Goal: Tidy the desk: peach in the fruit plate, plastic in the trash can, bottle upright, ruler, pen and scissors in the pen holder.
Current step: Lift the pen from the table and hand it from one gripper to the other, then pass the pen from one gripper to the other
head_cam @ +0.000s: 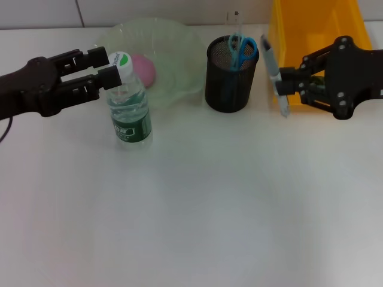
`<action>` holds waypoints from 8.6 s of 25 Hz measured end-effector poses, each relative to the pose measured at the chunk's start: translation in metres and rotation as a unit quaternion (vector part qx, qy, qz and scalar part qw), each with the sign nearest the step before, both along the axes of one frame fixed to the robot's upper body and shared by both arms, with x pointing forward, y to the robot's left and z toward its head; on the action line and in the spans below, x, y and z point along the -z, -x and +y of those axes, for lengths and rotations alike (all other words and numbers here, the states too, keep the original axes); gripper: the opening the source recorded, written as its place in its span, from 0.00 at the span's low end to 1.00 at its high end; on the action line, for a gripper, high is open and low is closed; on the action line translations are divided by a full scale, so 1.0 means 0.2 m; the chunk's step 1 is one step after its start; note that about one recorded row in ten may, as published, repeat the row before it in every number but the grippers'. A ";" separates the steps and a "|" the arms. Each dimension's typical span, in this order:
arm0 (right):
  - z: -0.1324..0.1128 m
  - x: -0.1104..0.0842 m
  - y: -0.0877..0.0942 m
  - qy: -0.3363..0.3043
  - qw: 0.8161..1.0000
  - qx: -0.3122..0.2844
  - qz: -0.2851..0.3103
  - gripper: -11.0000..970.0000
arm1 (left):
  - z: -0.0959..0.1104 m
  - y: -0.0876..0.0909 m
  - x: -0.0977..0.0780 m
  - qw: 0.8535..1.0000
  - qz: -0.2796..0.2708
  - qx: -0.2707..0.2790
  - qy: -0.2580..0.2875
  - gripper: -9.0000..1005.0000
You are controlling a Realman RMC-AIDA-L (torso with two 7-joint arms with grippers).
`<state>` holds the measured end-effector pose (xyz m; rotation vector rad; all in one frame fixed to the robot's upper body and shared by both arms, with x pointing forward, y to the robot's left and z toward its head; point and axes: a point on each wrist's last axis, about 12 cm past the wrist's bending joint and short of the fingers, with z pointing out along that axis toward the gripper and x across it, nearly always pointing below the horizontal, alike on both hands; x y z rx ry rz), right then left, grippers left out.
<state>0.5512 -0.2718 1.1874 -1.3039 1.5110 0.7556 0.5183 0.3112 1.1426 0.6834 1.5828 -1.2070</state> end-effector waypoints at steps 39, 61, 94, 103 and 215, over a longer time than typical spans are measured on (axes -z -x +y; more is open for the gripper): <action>0.39 0.34 -0.05 -0.149 0.978 -0.048 0.139 0.11 | -0.36 -0.11 0.09 0.992 -0.100 0.073 0.034 0.64; 0.40 0.34 -0.05 -0.147 0.978 -0.049 0.139 0.08 | -0.36 -0.12 0.11 0.994 -0.085 0.065 0.025 0.40; 0.37 0.34 -0.01 -0.180 0.973 -0.057 0.135 0.11 | -0.35 -0.12 0.12 0.993 -0.091 0.020 0.075 0.13; 0.04 0.35 0.18 -0.365 0.924 0.039 0.110 0.47 | -0.28 -0.10 0.10 0.975 -0.134 -0.071 0.165 0.13; 0.67 0.49 0.19 -0.409 0.902 0.124 -0.063 0.20 | -0.43 -0.09 0.14 0.917 0.059 -0.070 0.389 0.13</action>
